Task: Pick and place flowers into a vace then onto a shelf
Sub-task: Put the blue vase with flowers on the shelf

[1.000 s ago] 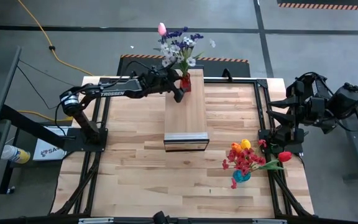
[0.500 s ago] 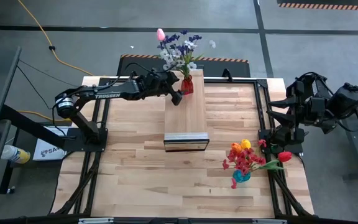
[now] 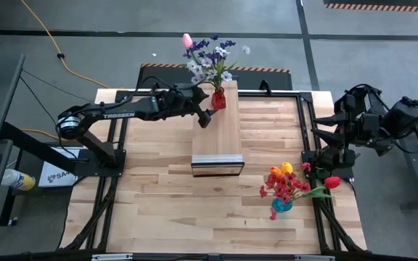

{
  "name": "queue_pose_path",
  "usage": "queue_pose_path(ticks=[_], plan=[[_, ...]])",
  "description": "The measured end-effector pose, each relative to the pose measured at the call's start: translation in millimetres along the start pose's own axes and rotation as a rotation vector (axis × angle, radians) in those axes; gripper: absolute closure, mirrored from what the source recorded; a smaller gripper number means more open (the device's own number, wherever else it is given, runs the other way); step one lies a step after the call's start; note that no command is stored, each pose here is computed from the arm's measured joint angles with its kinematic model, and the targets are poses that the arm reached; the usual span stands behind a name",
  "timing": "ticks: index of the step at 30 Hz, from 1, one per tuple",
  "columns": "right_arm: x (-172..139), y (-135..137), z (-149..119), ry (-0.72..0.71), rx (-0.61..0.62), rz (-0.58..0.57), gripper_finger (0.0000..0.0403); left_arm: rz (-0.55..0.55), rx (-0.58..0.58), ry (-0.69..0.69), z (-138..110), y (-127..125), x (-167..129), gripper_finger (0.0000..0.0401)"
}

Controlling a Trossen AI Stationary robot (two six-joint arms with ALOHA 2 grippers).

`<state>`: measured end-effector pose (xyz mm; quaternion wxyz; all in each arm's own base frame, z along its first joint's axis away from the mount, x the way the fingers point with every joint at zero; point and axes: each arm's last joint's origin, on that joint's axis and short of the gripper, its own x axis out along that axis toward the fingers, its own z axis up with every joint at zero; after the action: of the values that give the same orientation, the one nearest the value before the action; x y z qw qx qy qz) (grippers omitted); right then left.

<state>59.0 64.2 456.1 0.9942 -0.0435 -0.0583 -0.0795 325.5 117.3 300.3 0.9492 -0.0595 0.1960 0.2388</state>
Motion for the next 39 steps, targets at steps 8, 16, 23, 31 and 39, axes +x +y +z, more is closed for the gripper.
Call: queue_pose_path(ticks=[8,16,23,31,39], plan=[[0,0,0,0.001,-0.003,-0.001,0.0289,-0.005,0.017,-0.033,11,-12,-32,0.0014],[0,-1,-1,0.021,0.008,-0.038,0.0289,-0.126,0.033,-0.078,20,-43,-75,0.0015],[-2,-6,-4,0.128,0.031,-0.232,0.0289,-0.264,0.031,-0.116,24,-70,-121,0.0016],[-5,-7,-2,0.126,0.110,-0.212,0.0289,-0.417,0.013,-0.147,22,-97,-156,0.0015],[-12,7,-2,0.121,0.197,-0.103,0.0289,-0.500,-0.024,-0.147,18,-116,-166,0.0015]])
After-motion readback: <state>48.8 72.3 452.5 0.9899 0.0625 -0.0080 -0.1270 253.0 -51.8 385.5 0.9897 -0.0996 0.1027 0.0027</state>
